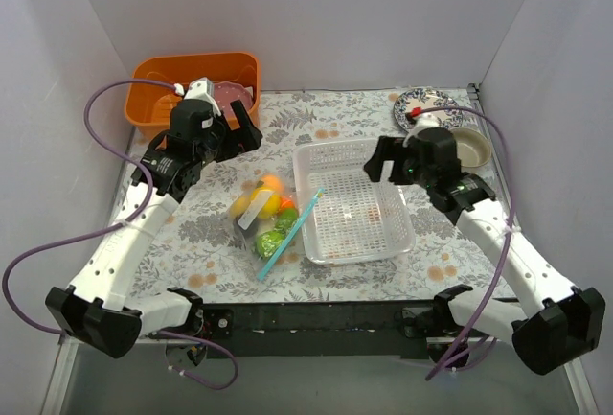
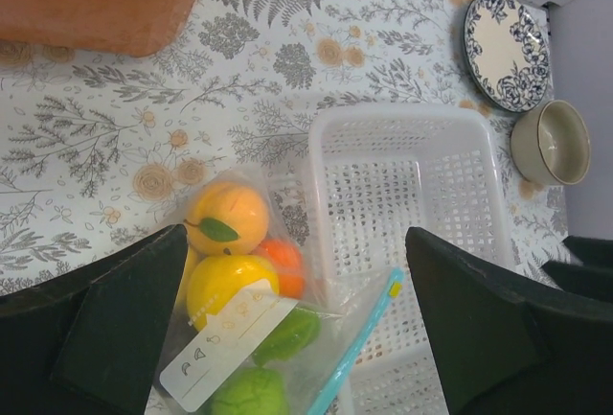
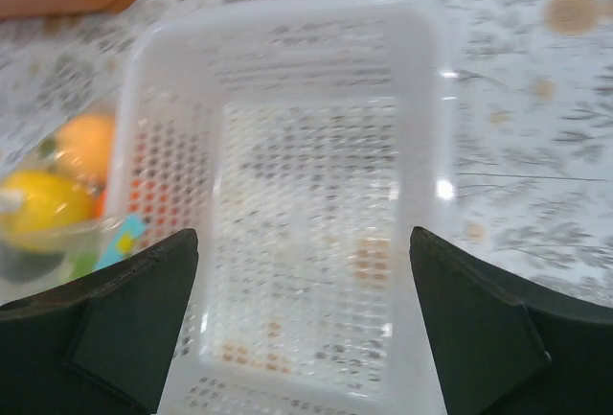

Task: Place the food in the zip-top bag and seal the zipper
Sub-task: Reset both arms

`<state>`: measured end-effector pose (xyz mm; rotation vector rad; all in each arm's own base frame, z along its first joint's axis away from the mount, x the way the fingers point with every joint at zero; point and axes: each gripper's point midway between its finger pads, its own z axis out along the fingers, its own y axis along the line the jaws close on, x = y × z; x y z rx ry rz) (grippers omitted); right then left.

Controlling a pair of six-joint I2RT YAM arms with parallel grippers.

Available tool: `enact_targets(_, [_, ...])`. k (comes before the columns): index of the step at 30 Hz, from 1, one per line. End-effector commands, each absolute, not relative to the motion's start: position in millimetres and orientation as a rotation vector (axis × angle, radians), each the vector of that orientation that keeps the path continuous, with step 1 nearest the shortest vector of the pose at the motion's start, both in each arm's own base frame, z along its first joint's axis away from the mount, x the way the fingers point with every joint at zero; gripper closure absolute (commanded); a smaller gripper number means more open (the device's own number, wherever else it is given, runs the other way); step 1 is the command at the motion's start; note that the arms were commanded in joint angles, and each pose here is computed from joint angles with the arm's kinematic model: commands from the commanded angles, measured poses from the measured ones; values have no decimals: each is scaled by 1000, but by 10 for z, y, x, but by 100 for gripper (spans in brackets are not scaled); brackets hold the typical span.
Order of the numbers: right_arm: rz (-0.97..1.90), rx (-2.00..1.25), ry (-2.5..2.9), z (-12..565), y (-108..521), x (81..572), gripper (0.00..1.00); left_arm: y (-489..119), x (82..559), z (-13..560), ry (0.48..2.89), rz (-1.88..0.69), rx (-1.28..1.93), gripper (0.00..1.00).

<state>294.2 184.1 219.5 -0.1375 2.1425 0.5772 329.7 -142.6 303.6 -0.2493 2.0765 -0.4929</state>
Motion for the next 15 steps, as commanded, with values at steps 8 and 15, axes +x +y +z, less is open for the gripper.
enact_targets(8, [354, 71, 2231, 1856, 615, 3187, 2, -1383, 3387, 3032, 2095, -457, -277, 2])
enact_targets(15, [353, 192, 2227, 1774, 360, 3280, 2, -1367, 3455, 2877, 2135, -421, -295, 2])
